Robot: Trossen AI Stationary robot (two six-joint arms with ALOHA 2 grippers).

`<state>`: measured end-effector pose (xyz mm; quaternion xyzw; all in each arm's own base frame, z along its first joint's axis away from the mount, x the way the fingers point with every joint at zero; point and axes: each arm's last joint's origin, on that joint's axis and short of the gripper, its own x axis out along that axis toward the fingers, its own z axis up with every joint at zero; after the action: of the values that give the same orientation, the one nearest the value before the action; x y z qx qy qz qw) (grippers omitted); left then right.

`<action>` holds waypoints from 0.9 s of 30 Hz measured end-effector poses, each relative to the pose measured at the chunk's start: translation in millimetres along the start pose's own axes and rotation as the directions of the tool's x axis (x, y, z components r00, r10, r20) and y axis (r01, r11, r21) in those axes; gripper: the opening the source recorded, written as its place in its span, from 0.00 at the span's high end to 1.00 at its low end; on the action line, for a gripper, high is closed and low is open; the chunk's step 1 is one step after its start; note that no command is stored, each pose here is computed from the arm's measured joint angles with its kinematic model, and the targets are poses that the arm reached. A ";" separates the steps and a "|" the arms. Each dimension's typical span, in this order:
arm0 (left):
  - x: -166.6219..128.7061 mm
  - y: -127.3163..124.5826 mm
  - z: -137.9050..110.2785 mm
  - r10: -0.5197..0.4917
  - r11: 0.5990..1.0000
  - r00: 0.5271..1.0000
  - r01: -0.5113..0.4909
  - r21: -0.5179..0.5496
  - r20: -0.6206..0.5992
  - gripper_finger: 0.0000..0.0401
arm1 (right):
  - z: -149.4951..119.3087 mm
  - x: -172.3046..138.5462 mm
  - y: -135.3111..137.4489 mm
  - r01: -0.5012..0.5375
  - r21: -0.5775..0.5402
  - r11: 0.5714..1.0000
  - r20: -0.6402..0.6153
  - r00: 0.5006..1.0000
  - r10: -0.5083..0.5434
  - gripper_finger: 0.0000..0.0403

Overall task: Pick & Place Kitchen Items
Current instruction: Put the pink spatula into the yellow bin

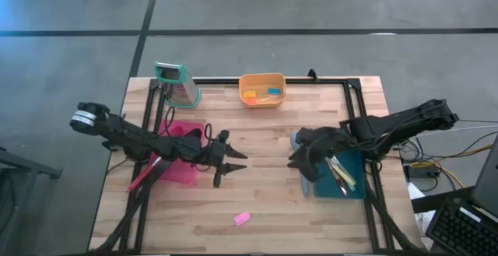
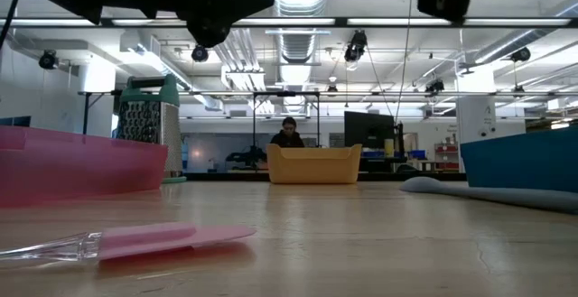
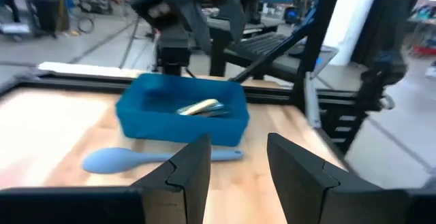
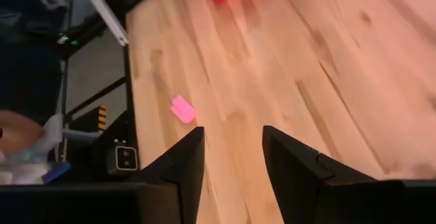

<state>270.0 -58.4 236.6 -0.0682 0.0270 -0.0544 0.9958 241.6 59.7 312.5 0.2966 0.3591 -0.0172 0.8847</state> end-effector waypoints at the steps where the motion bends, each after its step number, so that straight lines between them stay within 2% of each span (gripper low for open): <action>1: -0.1 -2.5 0.1 -0.017 1.000 1.000 0.017 -0.015 -0.007 0.63 | 1.7 -1.8 2.3 -0.008 -0.025 1.000 0.007 1.000 0.009 0.66; 6: 1.2 -23.4 -2.8 -0.076 0.997 0.989 0.073 -0.034 -0.123 0.63 | 9.9 -9.7 9.6 -0.032 -0.068 0.997 0.039 0.999 0.035 0.69; 11: 4.4 -54.2 -8.4 0.009 1.000 0.949 -0.005 0.014 -0.314 0.63 | 13.3 -13.3 12.7 -0.041 -0.071 0.997 0.051 0.998 0.045 0.72; 16: 9.5 -85.5 -12.0 0.051 0.998 0.914 -0.058 -0.005 -0.404 0.63 | 13.9 -13.8 13.2 -0.044 -0.071 0.997 0.054 0.997 0.048 0.75; 20: 16.2 -109.2 -17.5 0.016 1.000 0.883 -0.020 -0.004 -0.470 0.63 | 10.8 -11.2 10.4 -0.031 -0.070 0.997 0.038 0.999 0.034 0.78; 27: 34.3 -139.0 -43.5 0.029 0.992 0.793 0.055 0.118 -0.609 0.63 | 6.6 -7.0 6.6 -0.018 -0.070 0.997 0.022 1.000 0.020 0.84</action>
<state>286.9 -204.9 211.3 0.0175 0.3421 -0.0820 0.9359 242.1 60.3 324.1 0.2689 0.3467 0.0003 0.8986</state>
